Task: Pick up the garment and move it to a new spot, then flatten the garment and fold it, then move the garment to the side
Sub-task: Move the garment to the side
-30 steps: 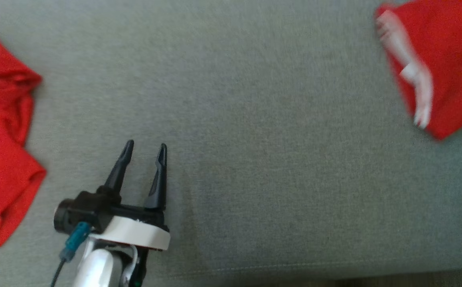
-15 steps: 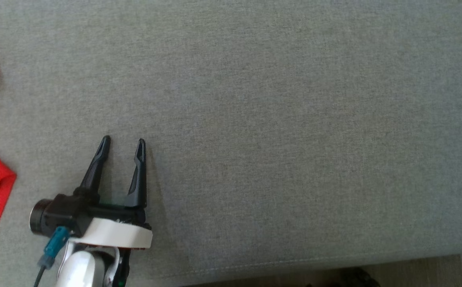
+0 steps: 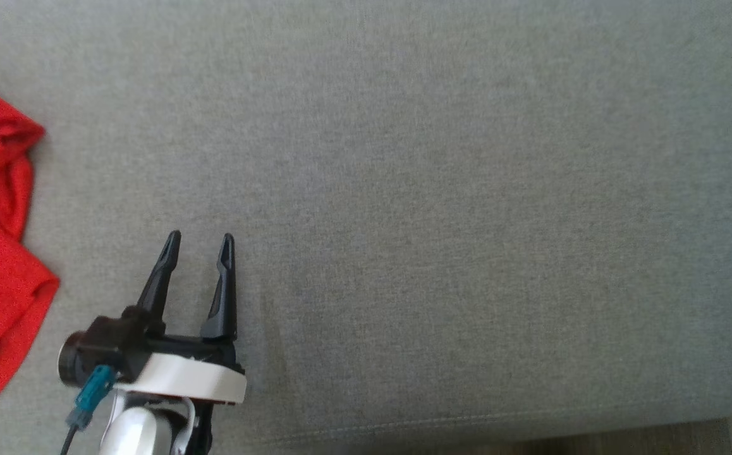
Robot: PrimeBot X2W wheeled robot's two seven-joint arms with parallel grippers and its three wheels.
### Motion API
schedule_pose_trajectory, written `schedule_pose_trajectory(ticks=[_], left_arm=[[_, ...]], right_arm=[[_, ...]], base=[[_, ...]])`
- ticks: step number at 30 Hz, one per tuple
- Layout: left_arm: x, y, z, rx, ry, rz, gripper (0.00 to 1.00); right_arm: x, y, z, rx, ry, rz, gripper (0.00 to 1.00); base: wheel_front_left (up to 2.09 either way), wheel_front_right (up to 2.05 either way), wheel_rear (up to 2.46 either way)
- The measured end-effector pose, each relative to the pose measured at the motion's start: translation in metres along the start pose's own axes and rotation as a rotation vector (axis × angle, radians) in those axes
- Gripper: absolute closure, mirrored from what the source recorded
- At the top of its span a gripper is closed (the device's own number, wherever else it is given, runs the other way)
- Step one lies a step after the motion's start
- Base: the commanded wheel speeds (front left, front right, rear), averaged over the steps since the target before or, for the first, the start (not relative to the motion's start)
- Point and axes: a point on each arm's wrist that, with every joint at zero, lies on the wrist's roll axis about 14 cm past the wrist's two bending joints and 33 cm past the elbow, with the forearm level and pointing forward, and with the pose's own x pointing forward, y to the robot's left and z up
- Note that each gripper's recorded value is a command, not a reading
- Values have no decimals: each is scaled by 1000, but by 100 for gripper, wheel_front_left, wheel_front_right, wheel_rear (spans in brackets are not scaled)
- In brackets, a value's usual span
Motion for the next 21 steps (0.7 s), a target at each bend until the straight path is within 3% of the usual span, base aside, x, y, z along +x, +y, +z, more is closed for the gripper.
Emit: schedule_pose_trajectory(ticks=[3,7,14,17,21], left_arm=[[-4,-2,8,-11,-19,3,0],[-12,-7,17,-37,-44,7,0],[-38,-11,33,-27,-86,12,0],[-58,-8,34,-21,-94,29,0],[-66,-4,39,-14,-113,47,0]], right_arm=[[-9,18,17,97,-45,38,0],[-38,43,29,134,-99,118,0],[-125,78,19,193,-127,247,0],[-181,98,9,243,-122,316,0],[-215,109,-6,269,-86,356,0]], base=[[0,0,0],[0,0,0],[0,0,0],[0,0,0],[0,0,0]])
